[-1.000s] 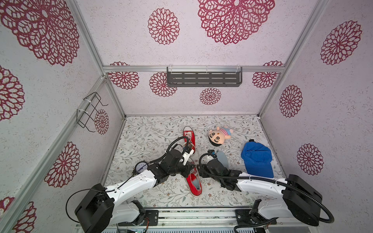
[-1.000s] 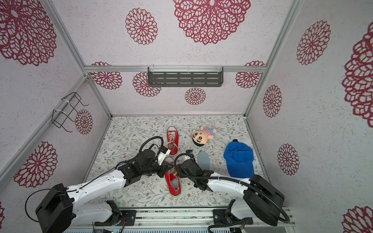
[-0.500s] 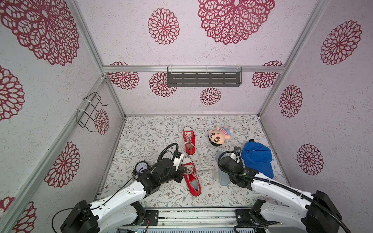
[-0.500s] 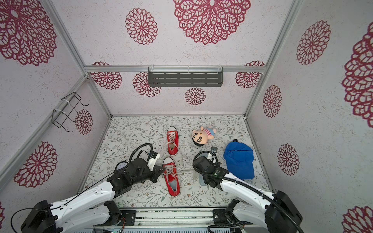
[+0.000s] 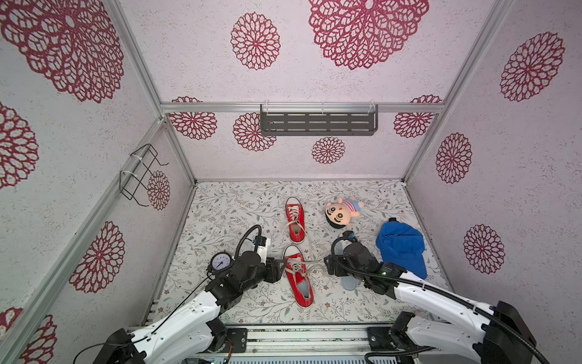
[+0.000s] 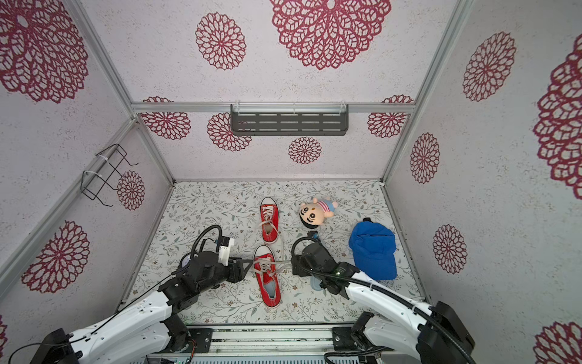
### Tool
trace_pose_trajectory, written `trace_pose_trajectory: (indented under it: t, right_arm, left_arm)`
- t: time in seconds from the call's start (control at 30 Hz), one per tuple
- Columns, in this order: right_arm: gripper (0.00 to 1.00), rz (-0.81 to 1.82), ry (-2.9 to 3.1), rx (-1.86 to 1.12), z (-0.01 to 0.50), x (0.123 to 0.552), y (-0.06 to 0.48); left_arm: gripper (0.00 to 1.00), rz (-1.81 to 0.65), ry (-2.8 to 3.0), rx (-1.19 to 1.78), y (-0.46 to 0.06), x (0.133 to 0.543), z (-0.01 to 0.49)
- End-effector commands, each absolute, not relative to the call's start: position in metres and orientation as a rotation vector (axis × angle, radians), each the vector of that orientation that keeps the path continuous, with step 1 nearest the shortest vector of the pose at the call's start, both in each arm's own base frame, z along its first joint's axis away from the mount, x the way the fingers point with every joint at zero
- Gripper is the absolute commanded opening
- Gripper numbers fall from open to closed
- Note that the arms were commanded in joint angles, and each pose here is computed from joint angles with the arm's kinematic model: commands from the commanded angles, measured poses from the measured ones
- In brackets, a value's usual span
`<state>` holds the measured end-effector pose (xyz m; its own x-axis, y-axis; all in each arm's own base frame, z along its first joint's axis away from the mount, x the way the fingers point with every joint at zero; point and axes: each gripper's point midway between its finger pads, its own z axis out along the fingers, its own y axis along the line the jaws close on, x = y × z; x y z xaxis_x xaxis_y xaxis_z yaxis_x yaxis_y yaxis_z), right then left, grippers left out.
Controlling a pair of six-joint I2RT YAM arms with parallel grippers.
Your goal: Remove the insole from the shoe
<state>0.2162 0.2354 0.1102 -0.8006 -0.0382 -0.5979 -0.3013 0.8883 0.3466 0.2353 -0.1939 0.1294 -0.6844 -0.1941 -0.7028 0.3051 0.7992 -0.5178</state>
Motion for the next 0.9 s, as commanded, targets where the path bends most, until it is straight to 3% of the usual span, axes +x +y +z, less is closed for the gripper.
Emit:
trace_pose_trajectory:
  t: [0.0,0.17,0.27,0.37,0.47,0.57,0.73,0.87]
  right_arm:
    - [0.85,0.77,2.481,-0.469,0.114,0.185,0.29]
    - [0.83,0.741,2.536,-0.531,0.093,0.174,0.313]
    - [0.71,0.623,2.592,-0.492,0.078,0.179,0.304]
    - [0.53,0.528,2.628,-0.477,0.069,0.182,0.295]
    - [0.42,0.517,2.638,-0.472,0.067,0.181,0.293]
    - [0.38,0.526,2.631,-0.46,0.069,0.182,0.294]
    - [0.25,0.535,2.636,-0.462,0.068,0.181,0.296]
    - [0.23,0.496,2.665,-0.454,0.062,0.179,0.288]
  left_arm:
    - [0.7,-0.925,2.183,-0.082,-0.184,0.233,0.127]
    - [0.85,-1.07,2.131,-0.168,-0.18,0.241,0.132]
    - [0.87,-1.08,2.158,-0.14,-0.184,0.254,0.129]
    - [0.88,-1.086,2.212,-0.123,-0.192,0.268,0.114]
    - [0.9,-1.12,2.249,-0.119,-0.204,0.284,0.098]
    - [0.93,-1.153,2.259,-0.124,-0.215,0.299,0.086]
    - [0.92,-1.231,2.249,-0.117,-0.233,0.32,0.074]
    - [0.85,-1.294,2.242,-0.103,-0.246,0.33,0.064]
